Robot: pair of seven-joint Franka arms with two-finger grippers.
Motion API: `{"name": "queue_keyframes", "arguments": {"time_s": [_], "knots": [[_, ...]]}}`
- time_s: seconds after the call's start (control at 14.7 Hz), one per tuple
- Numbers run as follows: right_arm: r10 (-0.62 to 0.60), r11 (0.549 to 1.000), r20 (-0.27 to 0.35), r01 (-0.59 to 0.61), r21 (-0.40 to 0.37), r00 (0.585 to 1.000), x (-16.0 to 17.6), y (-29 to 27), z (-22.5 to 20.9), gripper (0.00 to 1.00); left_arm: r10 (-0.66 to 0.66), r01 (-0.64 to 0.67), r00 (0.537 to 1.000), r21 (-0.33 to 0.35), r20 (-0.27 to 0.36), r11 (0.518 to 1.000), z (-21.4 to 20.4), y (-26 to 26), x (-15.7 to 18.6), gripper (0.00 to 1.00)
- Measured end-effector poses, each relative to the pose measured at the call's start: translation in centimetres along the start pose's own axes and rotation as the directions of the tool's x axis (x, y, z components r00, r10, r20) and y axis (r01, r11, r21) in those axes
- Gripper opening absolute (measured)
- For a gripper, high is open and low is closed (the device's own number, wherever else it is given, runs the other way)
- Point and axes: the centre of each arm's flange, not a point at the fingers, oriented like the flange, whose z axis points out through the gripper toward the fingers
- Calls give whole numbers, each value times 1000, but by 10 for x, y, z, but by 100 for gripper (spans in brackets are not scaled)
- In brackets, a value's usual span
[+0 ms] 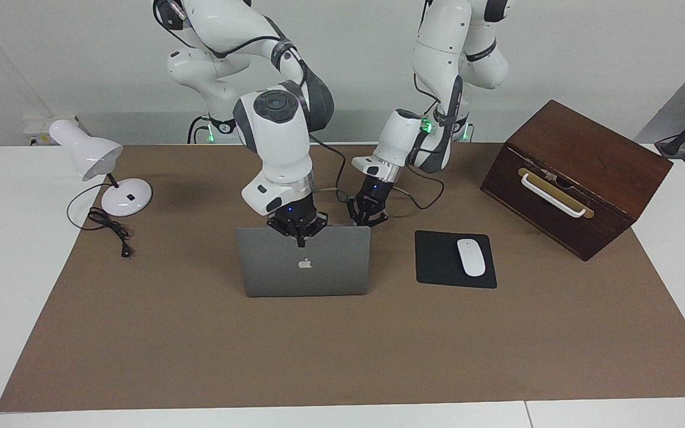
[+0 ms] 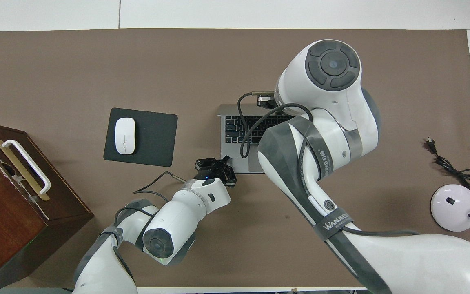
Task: Close laptop with both arms
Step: 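Push the laptop lid down with the right gripper while the left gripper steadies the base, then press the lid fully shut with the right gripper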
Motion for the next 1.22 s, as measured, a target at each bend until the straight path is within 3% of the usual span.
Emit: {"name": "queue_keyframes", "arguments": {"time_s": [0.14, 0.54, 1.22], "knots": [[-13, 1000, 50, 12, 15, 999, -4, 6, 5, 1, 15, -15, 1000, 0, 0, 1000, 0, 0, 0, 1], [-36, 999, 117, 37, -7, 992, -20, 24, 36, 1, 72, -72, 997, 0, -1, 997, 0, 0, -1, 1], [-40, 999, 111, 41, -8, 993, -39, 28, 80, 1, 141, -141, 990, 8, -5, 990, -1, -5, -2, 1]]}}
